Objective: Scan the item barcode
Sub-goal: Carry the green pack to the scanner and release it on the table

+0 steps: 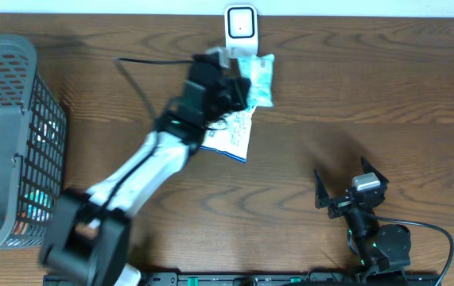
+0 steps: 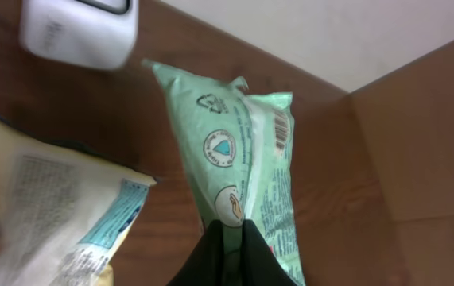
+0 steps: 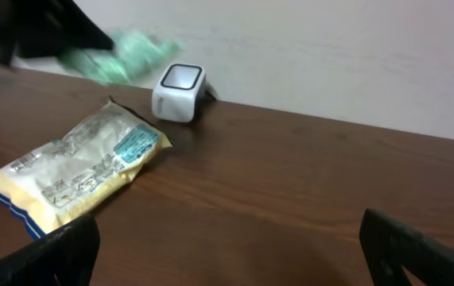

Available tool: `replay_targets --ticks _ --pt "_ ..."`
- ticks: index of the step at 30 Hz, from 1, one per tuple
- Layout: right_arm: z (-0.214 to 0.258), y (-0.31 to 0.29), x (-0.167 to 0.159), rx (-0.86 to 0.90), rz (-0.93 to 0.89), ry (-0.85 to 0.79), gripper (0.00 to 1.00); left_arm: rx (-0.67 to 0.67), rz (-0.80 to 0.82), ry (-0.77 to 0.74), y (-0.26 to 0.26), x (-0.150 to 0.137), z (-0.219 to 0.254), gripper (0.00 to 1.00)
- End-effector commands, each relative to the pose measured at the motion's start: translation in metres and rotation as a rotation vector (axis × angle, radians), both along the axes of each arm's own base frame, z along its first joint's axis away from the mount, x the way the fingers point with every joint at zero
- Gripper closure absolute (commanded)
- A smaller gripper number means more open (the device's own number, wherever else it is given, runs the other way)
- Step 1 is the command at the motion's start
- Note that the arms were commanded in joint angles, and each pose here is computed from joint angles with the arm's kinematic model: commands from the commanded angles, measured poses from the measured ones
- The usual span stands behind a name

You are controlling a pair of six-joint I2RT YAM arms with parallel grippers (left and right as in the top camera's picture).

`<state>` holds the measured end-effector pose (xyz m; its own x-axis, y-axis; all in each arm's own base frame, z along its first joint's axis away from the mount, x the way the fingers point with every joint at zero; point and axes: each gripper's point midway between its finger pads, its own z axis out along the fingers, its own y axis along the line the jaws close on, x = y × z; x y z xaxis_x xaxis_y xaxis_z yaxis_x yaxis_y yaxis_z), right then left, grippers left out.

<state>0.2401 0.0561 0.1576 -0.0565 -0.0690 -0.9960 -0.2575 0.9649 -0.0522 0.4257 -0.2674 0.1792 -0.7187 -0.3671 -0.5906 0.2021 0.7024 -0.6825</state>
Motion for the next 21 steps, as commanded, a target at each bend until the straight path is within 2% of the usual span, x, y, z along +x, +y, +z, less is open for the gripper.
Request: replay_targets --ticks 1,2,3,5,6,9,10,13,14,17,18,21 --pt "-0.001 0.001 0.0 0.009 0.004 0.003 0.01 0.035 0.004 -0.015 -0.031 0.011 -0.044 0.93" --pt "-0.001 0.001 0.0 0.009 0.004 0.003 0.01 0.035 -0.005 -0.014 -0.037 0.011 -0.051 0.93" --pt "-0.001 0.001 0.0 0.009 0.004 0.003 0.01 0.042 -0.016 -0.005 -0.042 0.01 -0.062 0.86" --pt "-0.001 0.001 0.0 0.009 0.004 0.003 0.01 0.057 -0.025 0.019 -0.046 0.007 -0.077 0.65" --pt "-0.001 0.001 0.0 0.009 0.004 0.003 0.01 0.067 -0.027 0.035 -0.046 0.006 -0.084 0.47" --pt "-0.001 0.001 0.0 0.009 0.004 0.003 0.01 0.073 -0.03 0.032 -0.044 0.006 -0.083 0.19" --pt "-0.001 0.001 0.0 0.009 0.004 0.003 0.01 0.064 -0.027 0.023 -0.042 0.008 -0.076 0.18" --pt "-0.001 0.001 0.0 0.009 0.004 0.003 0.01 0.02 -0.047 -0.137 -0.017 0.018 -0.002 0.18" --pt "-0.001 0.001 0.0 0.009 0.004 0.003 0.01 -0.012 -0.037 -0.208 0.0 0.02 0.037 0.18" --pt "-0.001 0.001 0.0 0.009 0.004 0.003 0.01 -0.057 0.051 -0.331 0.053 0.018 0.112 0.18" --pt "-0.001 0.001 0.0 0.009 0.004 0.003 0.01 -0.041 0.146 -0.418 0.106 0.01 0.159 0.18" --pt "-0.001 0.001 0.0 0.009 0.004 0.003 0.01 0.047 0.295 -0.535 0.185 -0.011 0.206 0.18"
